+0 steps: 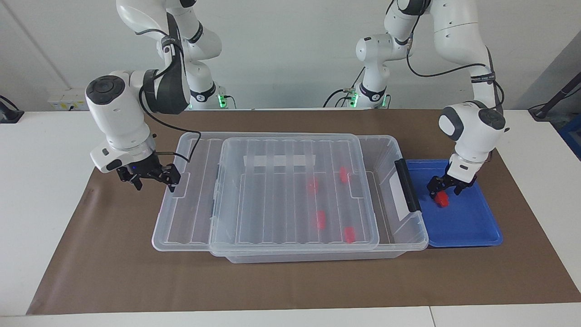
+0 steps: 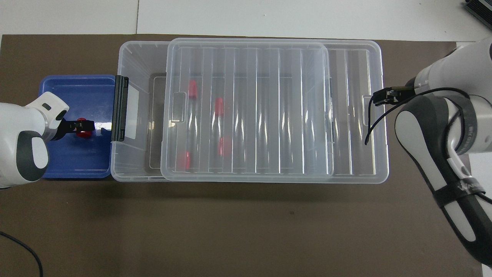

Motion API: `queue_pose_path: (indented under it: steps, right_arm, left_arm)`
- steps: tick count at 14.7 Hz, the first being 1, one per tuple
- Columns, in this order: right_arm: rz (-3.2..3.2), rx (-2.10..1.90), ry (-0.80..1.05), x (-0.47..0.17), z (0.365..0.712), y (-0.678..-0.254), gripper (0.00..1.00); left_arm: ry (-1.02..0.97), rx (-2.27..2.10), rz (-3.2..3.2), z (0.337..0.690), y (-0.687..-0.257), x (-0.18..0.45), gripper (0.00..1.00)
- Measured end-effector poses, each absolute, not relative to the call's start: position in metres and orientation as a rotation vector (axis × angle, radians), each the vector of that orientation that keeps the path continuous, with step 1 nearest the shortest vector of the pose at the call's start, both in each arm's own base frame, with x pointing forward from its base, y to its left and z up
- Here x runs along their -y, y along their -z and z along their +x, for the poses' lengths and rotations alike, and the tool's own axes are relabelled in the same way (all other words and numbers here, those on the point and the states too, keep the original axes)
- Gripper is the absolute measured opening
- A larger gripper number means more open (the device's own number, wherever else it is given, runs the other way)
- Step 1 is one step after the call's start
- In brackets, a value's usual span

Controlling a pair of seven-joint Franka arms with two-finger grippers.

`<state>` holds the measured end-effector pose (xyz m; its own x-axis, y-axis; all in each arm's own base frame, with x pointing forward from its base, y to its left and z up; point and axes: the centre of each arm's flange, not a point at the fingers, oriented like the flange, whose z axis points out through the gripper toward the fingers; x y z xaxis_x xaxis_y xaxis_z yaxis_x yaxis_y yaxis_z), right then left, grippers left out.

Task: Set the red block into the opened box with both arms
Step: 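Slide the lid farther open with the right gripper while the left gripper lifts the block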

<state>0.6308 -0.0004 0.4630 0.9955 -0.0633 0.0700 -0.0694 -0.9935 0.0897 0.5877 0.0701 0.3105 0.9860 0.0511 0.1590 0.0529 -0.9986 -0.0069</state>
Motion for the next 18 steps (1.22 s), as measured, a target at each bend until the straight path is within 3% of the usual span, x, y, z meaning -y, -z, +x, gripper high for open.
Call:
queue_pose_path:
  steps: [4, 5, 7, 10, 12, 15, 18]
  right_arm:
    - [3.036, 0.113, -0.091, 0.018, 0.63, -0.464, 1.0]
    - [3.028, 0.1, -0.085, 0.022, 0.629, -0.464, 1.0]
    - [3.019, 0.084, -0.075, 0.029, 0.629, -0.464, 1.0]
    - [3.018, 0.068, -0.075, 0.04, 0.627, -0.467, 1.0]
    - [3.018, 0.066, -0.069, 0.046, 0.626, -0.469, 1.0]
    - [3.018, 0.071, -0.062, 0.048, 0.624, -0.47, 1.0]
    - [3.019, 0.069, -0.067, 0.048, 0.624, -0.472, 1.0]
  left_arm:
    - [0.259, 0.076, -3.12, 0.588, -0.31, -0.067, 1.0]
    - [0.275, 0.089, -3.118, 0.588, -0.308, -0.066, 0.93]
    - [0.301, 0.138, -3.116, 0.587, -0.305, -0.065, 0.89]
    - [0.301, 0.153, -3.118, 0.587, -0.304, -0.062, 0.52]
    - [0.301, 0.145, -3.12, 0.587, -0.305, -0.059, 0.34]
    - [0.252, 0.131, -3.13, 0.596, -0.32, -0.051, 0.34]
    - [0.15, 0.123, -3.145, 0.609, -0.377, -0.049, 0.34]
